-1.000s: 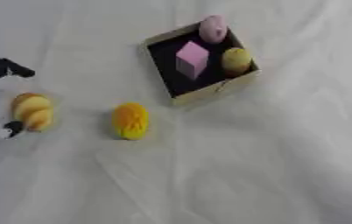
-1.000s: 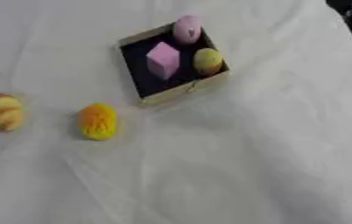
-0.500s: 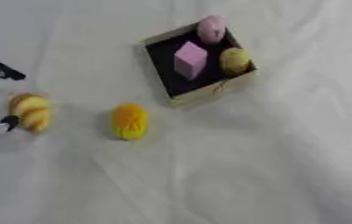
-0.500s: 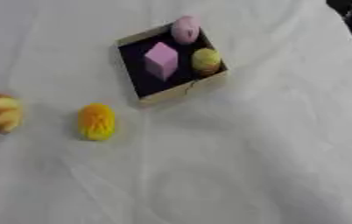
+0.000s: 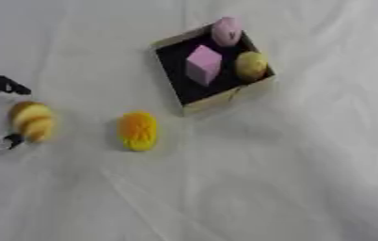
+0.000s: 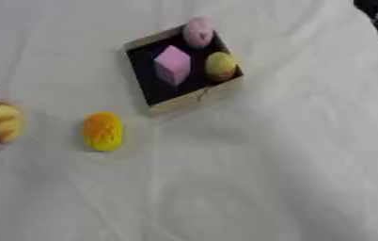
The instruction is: Pick up objects on the table and place them in the box.
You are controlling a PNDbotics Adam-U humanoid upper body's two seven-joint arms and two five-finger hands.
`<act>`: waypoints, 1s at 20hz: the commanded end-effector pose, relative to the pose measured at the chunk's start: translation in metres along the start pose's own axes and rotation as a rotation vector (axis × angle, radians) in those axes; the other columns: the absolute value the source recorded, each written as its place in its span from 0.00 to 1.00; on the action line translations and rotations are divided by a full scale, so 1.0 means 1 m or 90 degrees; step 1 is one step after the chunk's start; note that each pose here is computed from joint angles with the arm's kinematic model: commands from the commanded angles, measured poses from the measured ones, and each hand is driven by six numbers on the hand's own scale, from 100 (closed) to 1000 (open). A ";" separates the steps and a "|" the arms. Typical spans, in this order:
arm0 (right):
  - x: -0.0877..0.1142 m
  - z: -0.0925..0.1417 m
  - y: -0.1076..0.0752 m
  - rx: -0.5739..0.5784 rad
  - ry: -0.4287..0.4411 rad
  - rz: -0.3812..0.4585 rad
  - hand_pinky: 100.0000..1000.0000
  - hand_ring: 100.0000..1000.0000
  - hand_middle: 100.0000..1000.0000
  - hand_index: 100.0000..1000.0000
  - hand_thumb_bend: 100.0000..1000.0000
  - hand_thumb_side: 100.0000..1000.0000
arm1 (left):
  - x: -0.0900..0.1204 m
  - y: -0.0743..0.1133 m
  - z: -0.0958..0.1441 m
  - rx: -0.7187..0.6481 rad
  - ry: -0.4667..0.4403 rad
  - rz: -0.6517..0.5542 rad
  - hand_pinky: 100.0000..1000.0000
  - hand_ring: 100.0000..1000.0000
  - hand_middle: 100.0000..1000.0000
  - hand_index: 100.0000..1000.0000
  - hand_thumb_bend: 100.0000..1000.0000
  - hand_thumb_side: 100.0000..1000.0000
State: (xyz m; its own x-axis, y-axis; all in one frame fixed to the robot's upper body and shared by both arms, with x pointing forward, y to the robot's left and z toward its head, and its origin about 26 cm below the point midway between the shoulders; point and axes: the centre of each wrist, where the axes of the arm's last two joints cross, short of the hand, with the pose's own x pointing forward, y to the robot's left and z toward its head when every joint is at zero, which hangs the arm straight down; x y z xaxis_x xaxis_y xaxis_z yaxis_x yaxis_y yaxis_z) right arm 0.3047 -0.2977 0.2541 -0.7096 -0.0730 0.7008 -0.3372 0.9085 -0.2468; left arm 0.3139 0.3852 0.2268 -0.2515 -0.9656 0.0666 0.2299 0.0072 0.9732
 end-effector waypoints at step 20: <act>0.006 -0.002 0.001 0.000 -0.010 0.006 1.00 0.89 0.54 0.77 0.00 0.48 | -0.003 -0.007 -0.017 0.030 0.044 -0.092 0.73 0.71 0.62 0.76 0.23 0.16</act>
State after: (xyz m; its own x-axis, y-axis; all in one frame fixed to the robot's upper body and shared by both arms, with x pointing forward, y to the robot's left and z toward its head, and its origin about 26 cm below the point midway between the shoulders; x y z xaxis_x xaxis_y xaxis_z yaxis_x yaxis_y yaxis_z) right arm 0.3049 -0.2966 0.2517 -0.7028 -0.0807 0.7068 -0.3384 0.9119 -0.2324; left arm 0.3292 0.3812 0.2105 -0.2173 -0.9741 -0.0627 0.1638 -0.0997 0.9814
